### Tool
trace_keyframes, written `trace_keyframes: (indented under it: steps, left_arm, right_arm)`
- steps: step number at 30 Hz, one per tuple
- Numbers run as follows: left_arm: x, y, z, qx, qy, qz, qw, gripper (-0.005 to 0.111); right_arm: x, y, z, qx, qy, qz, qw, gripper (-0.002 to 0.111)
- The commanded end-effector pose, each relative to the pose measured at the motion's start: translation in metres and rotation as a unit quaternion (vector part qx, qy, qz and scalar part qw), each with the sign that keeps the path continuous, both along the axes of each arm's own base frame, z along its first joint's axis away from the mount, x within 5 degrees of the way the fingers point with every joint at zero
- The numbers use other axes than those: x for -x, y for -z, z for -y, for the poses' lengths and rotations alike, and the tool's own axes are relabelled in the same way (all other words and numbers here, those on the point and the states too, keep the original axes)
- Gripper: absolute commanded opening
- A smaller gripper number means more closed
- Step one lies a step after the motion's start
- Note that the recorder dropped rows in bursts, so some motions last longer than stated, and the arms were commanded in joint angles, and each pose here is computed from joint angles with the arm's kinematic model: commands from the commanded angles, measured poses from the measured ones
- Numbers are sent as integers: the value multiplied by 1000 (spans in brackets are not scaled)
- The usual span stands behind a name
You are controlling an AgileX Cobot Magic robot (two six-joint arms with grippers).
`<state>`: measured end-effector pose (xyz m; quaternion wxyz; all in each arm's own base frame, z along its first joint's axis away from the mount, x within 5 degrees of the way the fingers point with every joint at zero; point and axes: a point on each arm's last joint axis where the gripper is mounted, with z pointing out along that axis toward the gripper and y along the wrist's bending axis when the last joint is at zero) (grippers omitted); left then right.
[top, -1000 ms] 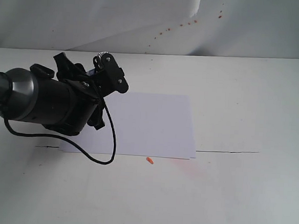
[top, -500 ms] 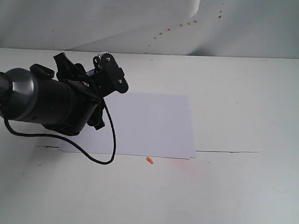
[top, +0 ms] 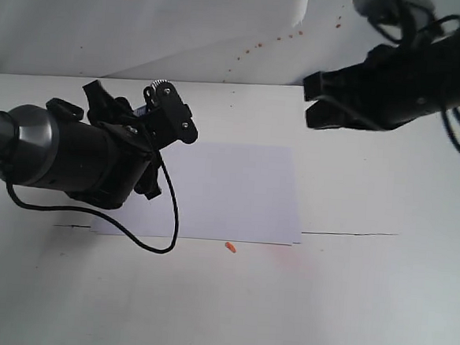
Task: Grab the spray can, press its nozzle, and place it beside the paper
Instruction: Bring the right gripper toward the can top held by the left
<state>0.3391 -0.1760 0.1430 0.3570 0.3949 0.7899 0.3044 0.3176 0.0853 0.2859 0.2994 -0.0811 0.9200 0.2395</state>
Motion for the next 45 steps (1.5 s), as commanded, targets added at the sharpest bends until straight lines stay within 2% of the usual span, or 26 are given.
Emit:
trace_keyframes:
  steps: [1,4,8,12,16,18,26,35,45]
  left_arm:
    - [-2,-8,2,-9,4,20,1000,0]
    - [-2,-8,2,-9,4,20,1000,0]
    - [-1,-10,3,-17,-1,28,999,0]
    - [1,-11,5,-22,-2,32,999,0]
    - [3,-11,9,-21,5,32,999,0]
    - [3,-10,10,-20,4,31,999,0]
    - [3,-11,9,-21,4,31,999,0]
    - [3,-11,9,-21,4,31,999,0]
    - [3,-12,8,-27,-4,37,999,0]
  right_arm:
    - [-32,43,-8,-57,52,-43,996,0]
    - [-45,61,-11,-57,41,-43,997,0]
    - [-77,39,-22,-96,9,-35,995,0]
    - [-112,27,-18,-141,-14,-68,988,0]
    - [-152,37,1,-195,-38,-128,972,0]
    - [-163,51,4,-246,-53,-157,955,0]
    - [-173,83,-8,-279,-55,-192,939,0]
    - [-168,86,-33,-282,-75,-205,934,0]
    - [-167,87,-33,-268,-64,-221,936,0]
